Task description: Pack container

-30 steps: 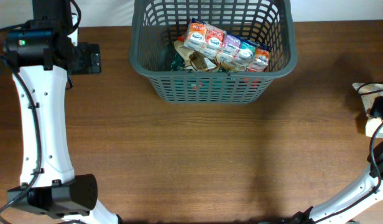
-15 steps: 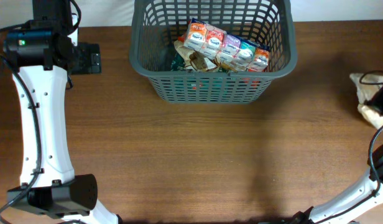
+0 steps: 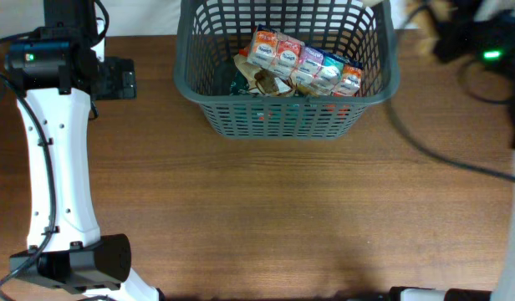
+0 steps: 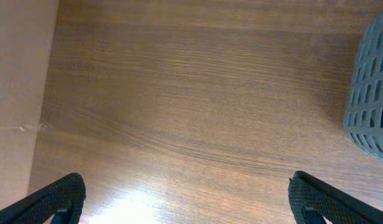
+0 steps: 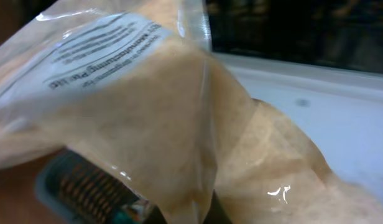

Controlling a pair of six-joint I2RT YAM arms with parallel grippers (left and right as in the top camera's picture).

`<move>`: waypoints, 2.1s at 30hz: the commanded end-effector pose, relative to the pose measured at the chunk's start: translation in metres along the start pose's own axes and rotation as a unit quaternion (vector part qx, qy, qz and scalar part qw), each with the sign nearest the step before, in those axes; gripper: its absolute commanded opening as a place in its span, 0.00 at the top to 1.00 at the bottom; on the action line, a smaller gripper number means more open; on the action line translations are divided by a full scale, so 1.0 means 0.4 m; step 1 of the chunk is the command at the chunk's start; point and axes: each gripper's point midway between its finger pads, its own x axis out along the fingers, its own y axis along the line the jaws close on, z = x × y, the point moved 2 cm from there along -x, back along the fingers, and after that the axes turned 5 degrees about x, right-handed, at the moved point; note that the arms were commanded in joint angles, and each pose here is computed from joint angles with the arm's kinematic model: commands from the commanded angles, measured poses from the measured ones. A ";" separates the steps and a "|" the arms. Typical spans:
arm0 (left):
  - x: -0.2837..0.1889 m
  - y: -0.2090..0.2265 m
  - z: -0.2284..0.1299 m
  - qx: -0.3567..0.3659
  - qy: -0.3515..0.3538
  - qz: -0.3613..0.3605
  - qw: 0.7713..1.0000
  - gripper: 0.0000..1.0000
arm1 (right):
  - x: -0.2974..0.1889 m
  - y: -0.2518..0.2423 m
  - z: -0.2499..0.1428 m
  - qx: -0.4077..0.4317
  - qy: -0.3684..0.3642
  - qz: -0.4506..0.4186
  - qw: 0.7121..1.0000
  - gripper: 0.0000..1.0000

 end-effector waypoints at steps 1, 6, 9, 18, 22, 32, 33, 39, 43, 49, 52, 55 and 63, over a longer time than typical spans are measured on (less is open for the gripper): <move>0.008 -0.001 -0.004 -0.005 0.005 -0.001 1.000 0.01 | 0.139 0.043 -0.069 -0.072 0.052 -0.024 0.996 0.96; 0.008 -0.001 -0.004 -0.004 0.005 -0.001 1.000 0.01 | 0.374 0.092 -0.203 -0.149 0.114 -0.026 0.982 0.96; 0.007 -0.001 -0.004 -0.005 0.005 -0.001 1.000 0.01 | 0.484 0.082 -0.279 -0.156 0.135 -0.033 0.978 0.96; 0.007 -0.001 -0.003 -0.005 0.005 -0.001 1.000 0.01 | 0.594 0.086 -0.441 -0.137 0.198 0.010 0.970 0.96; 0.007 -0.001 -0.003 -0.005 0.005 -0.001 1.000 0.01 | 0.569 0.092 -0.434 -0.128 0.207 0.009 0.970 0.49; 0.007 -0.001 -0.004 -0.005 0.005 -0.001 1.000 0.01 | 0.300 0.094 -0.137 -0.158 0.092 -0.101 0.978 0.14; 0.007 -0.001 -0.003 -0.005 0.005 -0.001 1.000 0.01 | 0.267 0.078 -0.111 -0.159 0.081 -0.127 0.976 0.14; 0.007 -0.001 -0.004 -0.005 0.005 -0.001 1.000 0.01 | 0.050 -0.142 -0.040 -0.113 0.063 -0.293 0.947 0.13; 0.007 -0.001 -0.004 -0.005 0.005 -0.001 1.000 0.01 | -0.079 -0.402 -0.083 0.028 0.053 -0.409 0.910 0.06; 0.007 -0.001 -0.004 -0.005 0.005 -0.001 1.000 0.01 | -0.154 -0.652 -0.268 0.155 0.117 -0.477 0.857 0.06; 0.008 -0.001 -0.004 -0.004 0.005 -0.001 1.000 0.01 | -0.130 -0.721 -0.395 0.197 0.179 -0.466 0.844 0.07; 0.007 -0.001 -0.004 -0.005 0.005 0.000 1.000 0.01 | -0.098 -0.731 -0.431 0.211 0.194 -0.443 0.849 0.04; 0.007 -0.001 -0.004 -0.005 0.005 -0.001 1.000 0.01 | -0.096 -0.731 -0.426 0.209 0.190 -0.443 0.851 0.01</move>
